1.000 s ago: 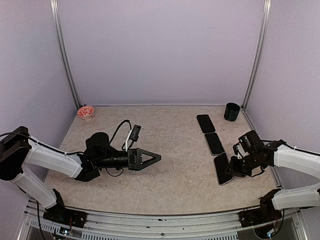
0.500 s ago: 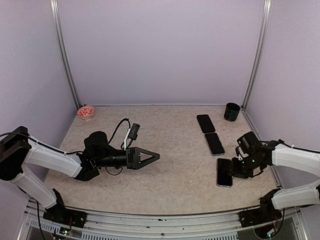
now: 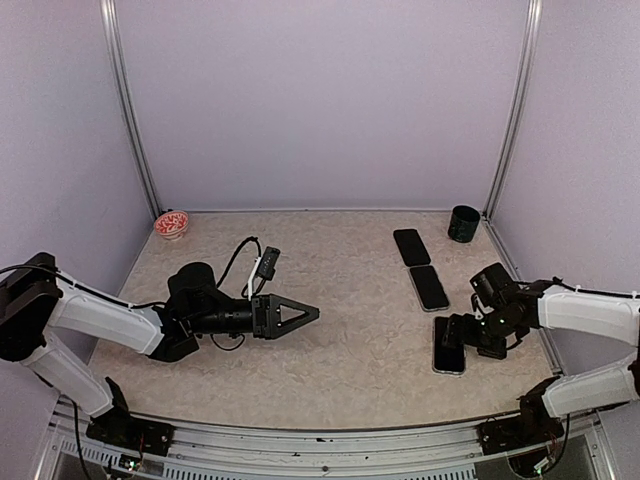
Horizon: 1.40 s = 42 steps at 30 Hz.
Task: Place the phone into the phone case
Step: Adjust the phone with the phone case at the center of the board.
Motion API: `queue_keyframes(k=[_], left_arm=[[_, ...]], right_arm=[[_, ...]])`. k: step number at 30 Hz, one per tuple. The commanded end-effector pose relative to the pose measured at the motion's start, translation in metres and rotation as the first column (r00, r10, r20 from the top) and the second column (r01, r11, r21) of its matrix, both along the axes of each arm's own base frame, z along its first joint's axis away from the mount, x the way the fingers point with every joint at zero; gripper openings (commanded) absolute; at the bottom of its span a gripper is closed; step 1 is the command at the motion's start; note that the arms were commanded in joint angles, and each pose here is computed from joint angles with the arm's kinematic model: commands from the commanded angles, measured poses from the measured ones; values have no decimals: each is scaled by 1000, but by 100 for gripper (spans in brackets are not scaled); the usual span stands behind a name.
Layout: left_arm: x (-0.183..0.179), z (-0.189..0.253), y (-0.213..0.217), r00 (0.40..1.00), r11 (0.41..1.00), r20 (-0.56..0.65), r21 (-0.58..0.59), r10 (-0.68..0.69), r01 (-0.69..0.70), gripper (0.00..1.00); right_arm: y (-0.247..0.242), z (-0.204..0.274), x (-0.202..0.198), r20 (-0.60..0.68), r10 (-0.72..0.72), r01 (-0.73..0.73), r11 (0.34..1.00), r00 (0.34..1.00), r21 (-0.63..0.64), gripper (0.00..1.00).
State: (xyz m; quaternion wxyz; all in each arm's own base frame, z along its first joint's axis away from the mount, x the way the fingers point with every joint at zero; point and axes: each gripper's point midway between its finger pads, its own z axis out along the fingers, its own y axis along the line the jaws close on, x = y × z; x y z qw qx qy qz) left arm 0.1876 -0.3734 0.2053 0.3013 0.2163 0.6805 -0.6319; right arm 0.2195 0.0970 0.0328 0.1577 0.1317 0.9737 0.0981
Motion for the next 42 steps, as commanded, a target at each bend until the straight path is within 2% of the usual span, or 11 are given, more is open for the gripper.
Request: queue_keyframes(k=[1, 11, 22, 24, 28, 34, 42], left_arm=[[-1, 11, 5, 1000, 1000, 30, -27, 1, 0, 99], [-2, 8, 8, 1000, 1000, 22, -20, 15, -14, 99], [-1, 4, 8, 1000, 1000, 13, -20, 19, -18, 99], [-1, 2, 9, 1000, 1000, 9, -18, 18, -18, 99], [-3, 1, 10, 1000, 1000, 10, -17, 18, -18, 99], [-3, 1, 11, 1000, 1000, 10, -17, 20, -20, 99], [-2, 1, 10, 1000, 1000, 5, -20, 19, -19, 99]], right_arm=[[3, 0, 17, 29, -24, 23, 1000, 999, 6, 99], [17, -4, 30, 25, 9, -9, 1000, 1000, 3, 99], [26, -15, 29, -6, 54, -54, 989, 999, -135, 99], [27, -17, 28, -16, 66, -68, 983, 998, -169, 97], [26, -21, 23, -38, 96, -103, 968, 995, -229, 87], [25, -19, 21, -32, 145, -148, 958, 989, -244, 76], [41, -12, 34, -13, 308, -302, 921, 951, -248, 74]])
